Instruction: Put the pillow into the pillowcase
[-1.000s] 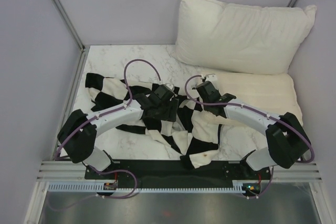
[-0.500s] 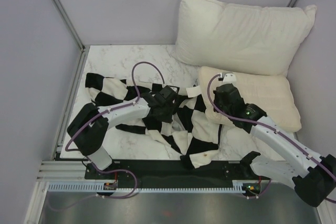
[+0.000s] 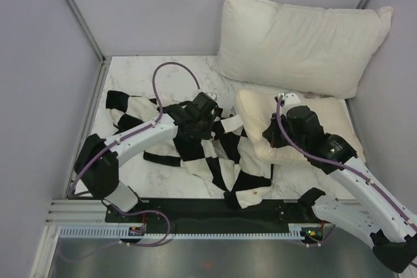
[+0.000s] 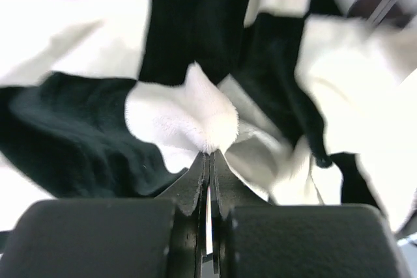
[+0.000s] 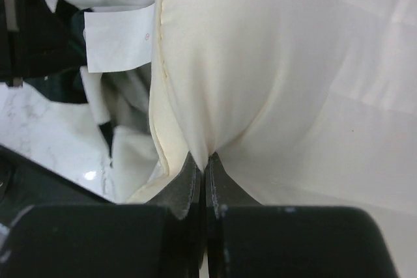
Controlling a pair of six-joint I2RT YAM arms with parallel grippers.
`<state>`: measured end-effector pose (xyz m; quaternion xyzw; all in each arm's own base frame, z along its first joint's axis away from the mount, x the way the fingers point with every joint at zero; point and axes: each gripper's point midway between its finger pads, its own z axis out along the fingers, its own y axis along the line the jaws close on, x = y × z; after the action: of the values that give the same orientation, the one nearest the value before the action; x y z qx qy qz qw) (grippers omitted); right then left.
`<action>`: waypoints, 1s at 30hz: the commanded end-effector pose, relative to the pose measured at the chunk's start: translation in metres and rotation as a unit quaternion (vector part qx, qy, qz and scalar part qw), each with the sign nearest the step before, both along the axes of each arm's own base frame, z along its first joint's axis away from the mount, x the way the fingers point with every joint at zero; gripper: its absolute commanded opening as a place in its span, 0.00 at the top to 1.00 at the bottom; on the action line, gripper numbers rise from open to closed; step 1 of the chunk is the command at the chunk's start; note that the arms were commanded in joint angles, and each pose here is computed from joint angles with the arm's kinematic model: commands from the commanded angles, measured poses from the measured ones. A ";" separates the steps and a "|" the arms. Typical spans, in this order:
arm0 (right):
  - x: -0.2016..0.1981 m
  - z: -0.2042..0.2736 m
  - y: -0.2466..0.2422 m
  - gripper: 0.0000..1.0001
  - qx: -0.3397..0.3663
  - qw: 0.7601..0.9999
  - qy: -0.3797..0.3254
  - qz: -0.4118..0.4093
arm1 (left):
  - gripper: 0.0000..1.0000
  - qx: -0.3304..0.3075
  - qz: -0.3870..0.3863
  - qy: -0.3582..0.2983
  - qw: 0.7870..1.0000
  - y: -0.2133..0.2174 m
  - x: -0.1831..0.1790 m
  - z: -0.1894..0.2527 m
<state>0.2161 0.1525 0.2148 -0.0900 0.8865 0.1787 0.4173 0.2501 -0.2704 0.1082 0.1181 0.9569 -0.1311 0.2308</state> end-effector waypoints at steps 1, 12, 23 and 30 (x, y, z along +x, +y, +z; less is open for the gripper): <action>-0.021 0.041 0.023 1.00 0.071 0.995 -0.022 0.072 | 0.98 -0.028 0.007 -0.053 0.998 0.011 0.015 0.049; -0.066 0.003 0.030 1.00 0.080 0.984 0.062 0.150 | 0.98 -0.066 0.023 -0.074 0.995 0.022 0.019 0.078; -0.075 -0.048 0.056 1.00 0.035 0.978 0.132 0.160 | 0.98 -0.089 0.014 -0.060 0.994 0.021 0.006 0.075; -0.066 -0.062 0.097 1.00 -0.023 0.973 0.126 0.190 | 0.98 -0.086 0.011 -0.051 0.995 0.023 -0.001 0.068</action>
<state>0.1271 0.2137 0.1257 -0.2439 0.9231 0.2137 0.2068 0.2548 -0.2455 0.1710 0.0841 0.9354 -0.1874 0.2879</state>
